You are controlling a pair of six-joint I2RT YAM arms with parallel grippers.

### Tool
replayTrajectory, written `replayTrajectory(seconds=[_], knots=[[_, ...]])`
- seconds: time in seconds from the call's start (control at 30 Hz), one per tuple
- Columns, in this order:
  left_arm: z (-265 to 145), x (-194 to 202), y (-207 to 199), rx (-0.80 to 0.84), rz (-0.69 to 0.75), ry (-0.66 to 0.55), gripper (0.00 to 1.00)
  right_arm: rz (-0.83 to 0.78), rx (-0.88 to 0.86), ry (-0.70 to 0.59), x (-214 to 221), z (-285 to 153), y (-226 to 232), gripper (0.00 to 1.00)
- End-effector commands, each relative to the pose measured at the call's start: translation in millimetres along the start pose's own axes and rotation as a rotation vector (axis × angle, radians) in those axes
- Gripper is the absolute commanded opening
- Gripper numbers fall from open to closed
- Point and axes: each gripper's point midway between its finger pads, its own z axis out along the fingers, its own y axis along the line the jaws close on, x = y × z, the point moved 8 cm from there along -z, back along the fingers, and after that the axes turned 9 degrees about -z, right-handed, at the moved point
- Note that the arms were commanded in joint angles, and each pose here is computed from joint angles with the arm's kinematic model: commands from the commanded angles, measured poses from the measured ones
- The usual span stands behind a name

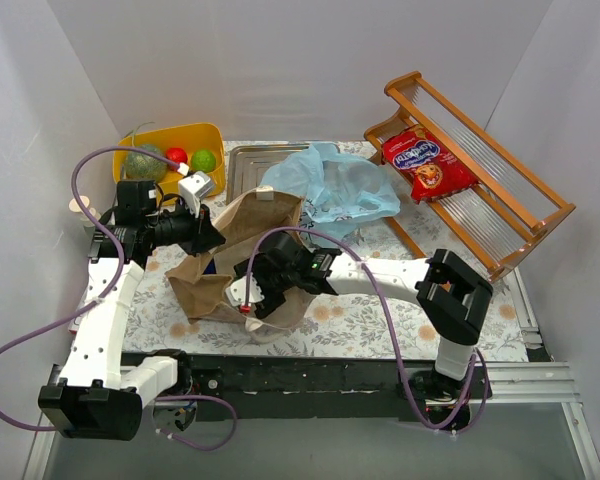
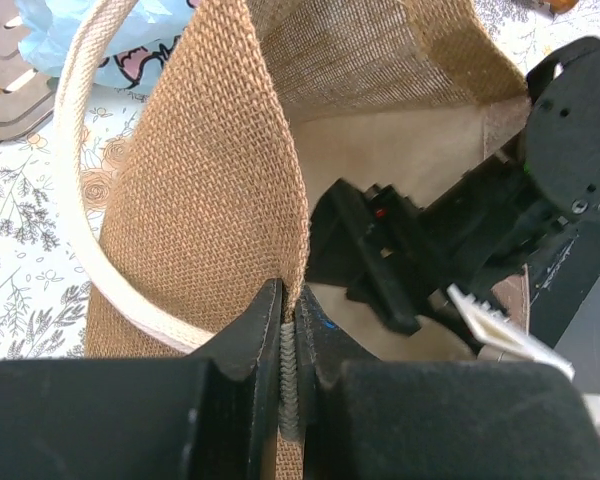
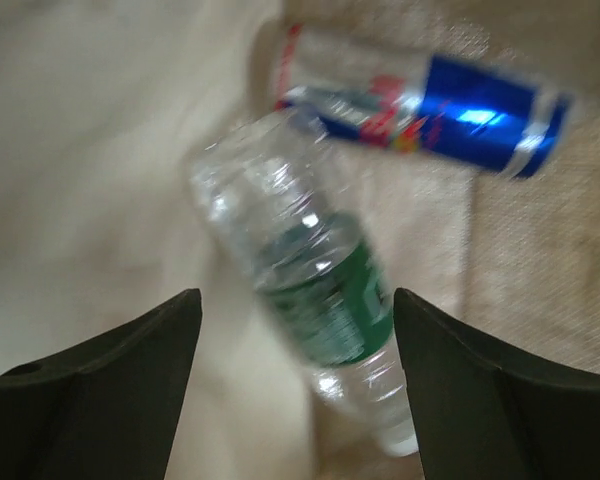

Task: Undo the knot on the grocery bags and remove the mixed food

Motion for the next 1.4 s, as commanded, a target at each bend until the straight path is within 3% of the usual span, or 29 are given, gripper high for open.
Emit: replayTrajectory(seconds=[0.0, 0.4, 0.43, 0.53, 0.57, 0.67, 0.7, 0.77, 0.9, 1.13, 1.17, 1.23, 1.37], knots=[[-5.7, -13.3, -10.0, 0.043, 0.026, -0.058, 0.00, -0.135, 0.122, 0.023, -3.0, 11.2, -36.7, 0.85], [-4.5, -13.5, -7.1, 0.030, 0.008, -0.045, 0.00, -0.174, -0.058, 0.149, 57.5, 60.7, -27.6, 0.85], [-3.7, -13.5, -6.6, 0.032, 0.011, -0.042, 0.00, -0.160, -0.085, 0.156, 65.2, 64.1, -25.2, 0.83], [-3.4, -16.4, -2.8, 0.007, 0.016, -0.043, 0.00, -0.172, -0.112, 0.144, 60.8, 59.6, -33.1, 0.58], [-2.6, -17.6, -0.3, -0.007, 0.021, -0.044, 0.00, -0.179, -0.106, 0.131, 56.4, 56.3, -37.1, 0.43], [-0.8, -20.0, 4.4, -0.029, 0.022, -0.050, 0.00, -0.188, -0.085, 0.094, 40.0, 35.3, -44.1, 0.20], [1.5, -21.7, 7.5, -0.039, 0.025, -0.052, 0.00, -0.198, -0.075, 0.071, 33.5, 28.0, -45.9, 0.16], [2.7, -24.8, 9.9, -0.049, 0.022, -0.057, 0.00, -0.223, -0.011, 0.028, 12.9, 0.3, -56.6, 0.10], [8.5, -29.6, 17.6, -0.061, -0.002, -0.046, 0.00, -0.271, 0.048, -0.063, -12.8, -43.3, -47.8, 0.08], [18.3, -37.7, 28.5, -0.069, -0.088, -0.002, 0.01, -0.306, 0.373, -0.206, -63.6, -143.3, -83.1, 0.05], [23.1, -37.1, 30.6, -0.048, -0.122, 0.022, 0.25, -0.320, 0.478, -0.251, -77.1, -158.8, -96.2, 0.04], [20.1, -53.3, 23.9, -0.008, -0.163, 0.004, 0.48, -0.303, 0.620, -0.325, -99.1, -191.4, -107.9, 0.01], [14.9, -84.1, 13.5, 0.057, -0.273, -0.023, 0.70, -0.361, 0.738, -0.410, -131.6, -232.0, -123.3, 0.01]])
